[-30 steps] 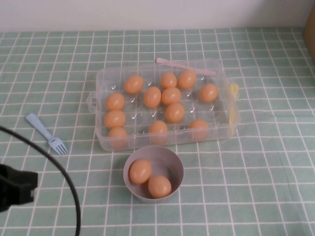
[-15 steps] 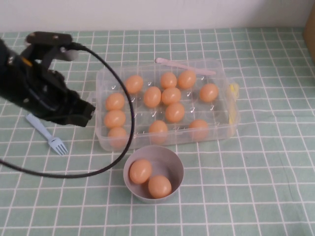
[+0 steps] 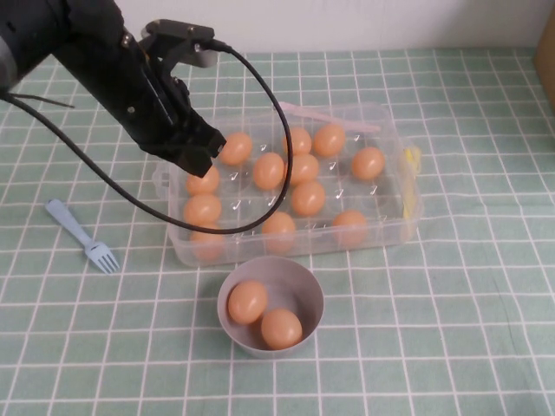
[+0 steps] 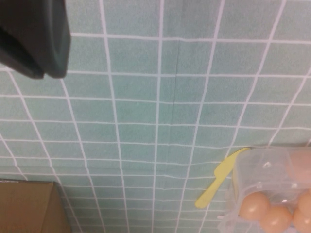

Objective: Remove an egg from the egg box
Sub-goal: Pick up the egg from the plastic box

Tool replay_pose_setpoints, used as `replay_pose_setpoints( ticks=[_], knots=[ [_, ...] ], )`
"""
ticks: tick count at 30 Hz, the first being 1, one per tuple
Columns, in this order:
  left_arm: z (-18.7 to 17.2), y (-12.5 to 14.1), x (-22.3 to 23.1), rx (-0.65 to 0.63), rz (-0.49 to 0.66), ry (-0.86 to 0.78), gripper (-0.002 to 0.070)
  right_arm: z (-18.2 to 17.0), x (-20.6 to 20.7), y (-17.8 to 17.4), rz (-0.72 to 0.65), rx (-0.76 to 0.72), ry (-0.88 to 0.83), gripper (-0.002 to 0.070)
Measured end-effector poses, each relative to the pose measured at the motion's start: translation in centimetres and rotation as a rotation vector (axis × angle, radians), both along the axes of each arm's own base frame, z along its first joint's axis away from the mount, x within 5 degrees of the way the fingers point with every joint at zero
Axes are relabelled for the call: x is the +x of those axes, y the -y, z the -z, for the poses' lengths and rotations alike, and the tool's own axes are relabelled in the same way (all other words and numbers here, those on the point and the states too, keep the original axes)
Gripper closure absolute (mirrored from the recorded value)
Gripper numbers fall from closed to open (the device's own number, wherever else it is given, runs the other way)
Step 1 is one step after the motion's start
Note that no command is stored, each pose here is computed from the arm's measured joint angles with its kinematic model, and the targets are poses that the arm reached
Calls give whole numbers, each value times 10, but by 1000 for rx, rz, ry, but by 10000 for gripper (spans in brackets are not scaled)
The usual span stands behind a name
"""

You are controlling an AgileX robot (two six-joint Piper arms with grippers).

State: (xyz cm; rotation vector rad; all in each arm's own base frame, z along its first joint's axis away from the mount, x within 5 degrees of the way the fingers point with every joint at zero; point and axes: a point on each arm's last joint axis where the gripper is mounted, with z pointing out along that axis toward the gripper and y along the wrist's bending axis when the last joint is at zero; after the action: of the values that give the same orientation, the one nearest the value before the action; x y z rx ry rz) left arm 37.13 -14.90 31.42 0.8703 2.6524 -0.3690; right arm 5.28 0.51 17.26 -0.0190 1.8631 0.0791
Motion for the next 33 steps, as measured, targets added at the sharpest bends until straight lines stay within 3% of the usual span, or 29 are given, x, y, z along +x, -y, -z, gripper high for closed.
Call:
replay_pose_setpoints(
  ticks=[8, 18, 28, 33],
  knots=[
    [21, 5, 13, 54, 35, -20, 678, 0, 0, 0, 0, 0, 0, 695],
    [31, 39, 4, 114, 129, -20, 678, 0, 0, 0, 0, 0, 2, 695],
    [32, 28, 7, 207, 30, -4, 678, 0, 0, 0, 0, 0, 4, 695],
    [27, 18, -13, 234, 57, -10, 678, 0, 0, 0, 0, 0, 4, 695]
  ],
)
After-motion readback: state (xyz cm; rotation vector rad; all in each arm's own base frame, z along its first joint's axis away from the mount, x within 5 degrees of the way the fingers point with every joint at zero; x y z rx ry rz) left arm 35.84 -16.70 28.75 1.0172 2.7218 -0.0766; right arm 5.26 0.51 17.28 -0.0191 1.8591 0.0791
